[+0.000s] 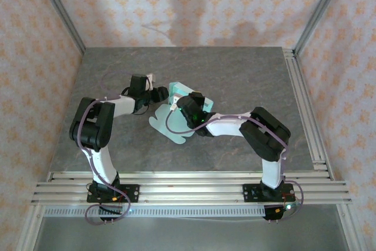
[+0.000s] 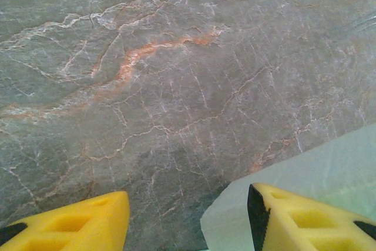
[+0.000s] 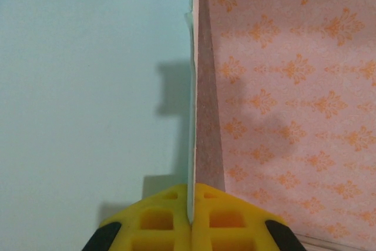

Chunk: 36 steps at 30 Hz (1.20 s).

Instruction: Fold the paper box

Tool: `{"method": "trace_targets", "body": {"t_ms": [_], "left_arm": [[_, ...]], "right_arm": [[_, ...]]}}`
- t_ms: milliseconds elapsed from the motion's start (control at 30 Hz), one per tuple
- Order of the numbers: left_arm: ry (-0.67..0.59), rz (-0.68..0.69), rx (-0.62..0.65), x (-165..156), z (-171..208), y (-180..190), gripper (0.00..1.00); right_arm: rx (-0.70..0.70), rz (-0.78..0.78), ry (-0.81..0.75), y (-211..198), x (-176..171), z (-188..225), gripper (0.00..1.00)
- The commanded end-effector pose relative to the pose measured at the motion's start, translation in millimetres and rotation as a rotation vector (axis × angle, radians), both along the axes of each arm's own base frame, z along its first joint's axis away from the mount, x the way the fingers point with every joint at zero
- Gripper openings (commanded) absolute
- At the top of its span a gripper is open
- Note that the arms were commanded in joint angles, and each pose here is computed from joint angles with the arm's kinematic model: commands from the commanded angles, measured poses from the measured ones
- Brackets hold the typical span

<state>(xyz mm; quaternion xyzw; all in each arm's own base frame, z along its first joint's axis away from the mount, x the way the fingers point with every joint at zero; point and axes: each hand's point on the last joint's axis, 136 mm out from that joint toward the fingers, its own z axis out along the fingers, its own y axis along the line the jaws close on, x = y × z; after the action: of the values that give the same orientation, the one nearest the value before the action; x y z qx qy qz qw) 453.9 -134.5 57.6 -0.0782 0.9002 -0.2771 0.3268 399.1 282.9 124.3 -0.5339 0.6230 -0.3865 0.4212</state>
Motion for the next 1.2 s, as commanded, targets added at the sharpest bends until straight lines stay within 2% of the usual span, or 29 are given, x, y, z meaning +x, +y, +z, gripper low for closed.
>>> {"method": "trace_targets", "body": {"t_ms": [0,667,1167], "left_arm": [[-0.066,-0.031,0.005,-0.6,16.4,-4.9,0.57],[-0.072,-0.111,0.021,-7.5,18.9,-24.8,0.57],[-0.072,-0.118,0.052,-4.2,21.0,-25.8,0.57]], "right_arm": [[-0.009,-0.021,0.016,-2.1,1.7,-2.3,0.00],[0.047,0.009,0.058,4.3,0.7,-0.3,0.00],[0.104,0.024,0.129,12.3,-2.4,4.3,0.00]]}}
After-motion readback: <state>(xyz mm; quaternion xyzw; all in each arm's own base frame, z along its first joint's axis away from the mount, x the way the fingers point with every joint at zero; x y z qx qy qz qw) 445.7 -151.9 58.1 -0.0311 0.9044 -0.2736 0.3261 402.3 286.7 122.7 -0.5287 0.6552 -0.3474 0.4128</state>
